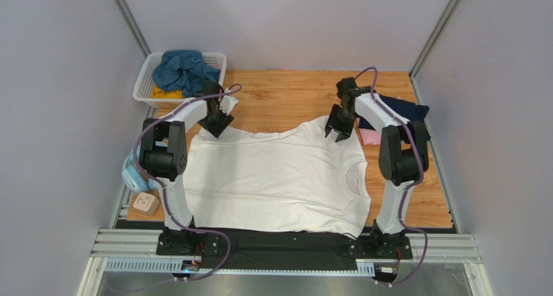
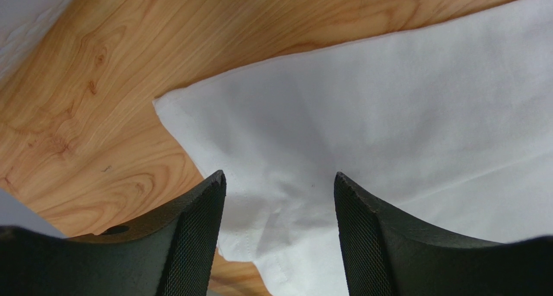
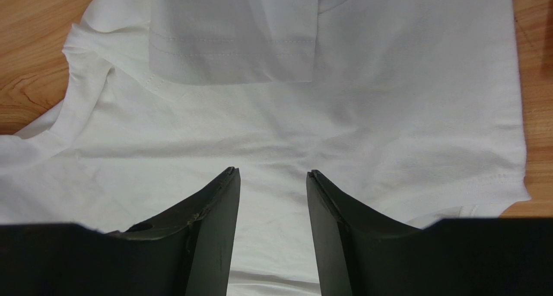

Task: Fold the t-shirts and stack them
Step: Flatten out the tshirt, then grap the side of the flattened tshirt furthest away from the robot with both arms

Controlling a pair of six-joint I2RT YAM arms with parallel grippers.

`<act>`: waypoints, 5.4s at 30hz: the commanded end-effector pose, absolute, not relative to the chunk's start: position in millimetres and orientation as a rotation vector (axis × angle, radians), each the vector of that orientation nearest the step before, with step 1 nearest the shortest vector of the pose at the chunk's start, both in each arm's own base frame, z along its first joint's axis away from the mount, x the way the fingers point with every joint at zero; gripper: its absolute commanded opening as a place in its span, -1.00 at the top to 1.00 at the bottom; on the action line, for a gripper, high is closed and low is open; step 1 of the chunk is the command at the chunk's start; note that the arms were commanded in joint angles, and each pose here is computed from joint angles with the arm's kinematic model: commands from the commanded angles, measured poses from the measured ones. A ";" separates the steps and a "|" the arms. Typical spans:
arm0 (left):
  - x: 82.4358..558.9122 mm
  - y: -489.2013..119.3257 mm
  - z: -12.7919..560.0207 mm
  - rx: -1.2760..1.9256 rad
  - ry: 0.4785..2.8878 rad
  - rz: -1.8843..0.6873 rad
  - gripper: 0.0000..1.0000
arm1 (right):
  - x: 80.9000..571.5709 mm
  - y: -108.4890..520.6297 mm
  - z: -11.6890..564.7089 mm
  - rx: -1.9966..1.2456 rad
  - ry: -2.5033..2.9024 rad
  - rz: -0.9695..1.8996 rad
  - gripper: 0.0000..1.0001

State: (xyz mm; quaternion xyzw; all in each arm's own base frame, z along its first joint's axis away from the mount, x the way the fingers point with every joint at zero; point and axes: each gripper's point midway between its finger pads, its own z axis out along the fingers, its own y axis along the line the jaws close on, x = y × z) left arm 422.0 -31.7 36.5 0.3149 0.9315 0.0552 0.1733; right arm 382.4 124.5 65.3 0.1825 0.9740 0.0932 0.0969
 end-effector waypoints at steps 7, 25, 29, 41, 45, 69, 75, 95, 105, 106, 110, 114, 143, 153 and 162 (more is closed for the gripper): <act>470.7 -34.4 71.3 0.641 2.342 0.203 -0.38 | 393.5 136.3 101.0 0.464 2.785 0.394 0.03; 460.3 -14.7 84.8 0.145 2.361 -0.067 -0.35 | 386.5 135.0 107.4 0.399 2.759 0.411 0.03; 466.9 -4.8 75.5 0.110 2.402 -0.095 -0.33 | 385.4 135.0 107.1 0.391 2.754 0.420 0.03; 473.1 -10.7 67.4 0.181 2.452 -0.134 -0.28 | 386.3 137.0 106.6 0.392 2.756 0.430 0.04; 481.1 -6.3 63.2 0.177 2.459 -0.105 -0.27 | 385.7 136.5 107.1 0.393 2.754 0.432 0.04; 495.4 -3.1 44.2 0.256 2.488 -0.087 -0.08 | 383.1 128.0 118.6 0.434 2.728 0.463 0.04; 501.5 -2.8 37.3 0.243 2.501 -0.089 0.13 | 379.7 127.1 119.1 0.429 2.731 0.456 0.04; 488.5 -27.3 47.6 0.409 2.362 0.035 -0.25 | 377.9 121.0 122.6 0.447 2.722 0.469 0.04; 482.9 -6.5 63.8 0.272 2.258 0.080 -0.22 | 372.8 121.2 117.7 0.440 2.736 0.465 0.04; 486.6 -4.4 68.9 0.215 2.236 0.057 -0.21 | 373.1 121.2 119.1 0.438 2.730 0.467 0.04; 489.1 5.3 70.7 0.138 2.236 0.019 -0.21 | 372.8 120.6 116.3 0.442 2.734 0.465 0.03; 493.3 8.0 68.9 0.109 2.246 0.005 -0.20 | 373.6 121.9 117.4 0.438 2.732 0.471 0.03; 487.9 -1.9 130.3 0.300 2.060 -0.001 -0.04 | 379.7 123.1 113.6 0.459 2.736 0.470 0.03; 473.4 17.5 140.1 0.395 1.934 0.010 -0.10 | 375.4 122.0 111.8 0.471 2.733 0.472 0.03; 439.5 20.9 119.8 0.598 1.944 0.078 -0.09 | 371.7 123.1 110.5 0.476 2.727 0.483 0.03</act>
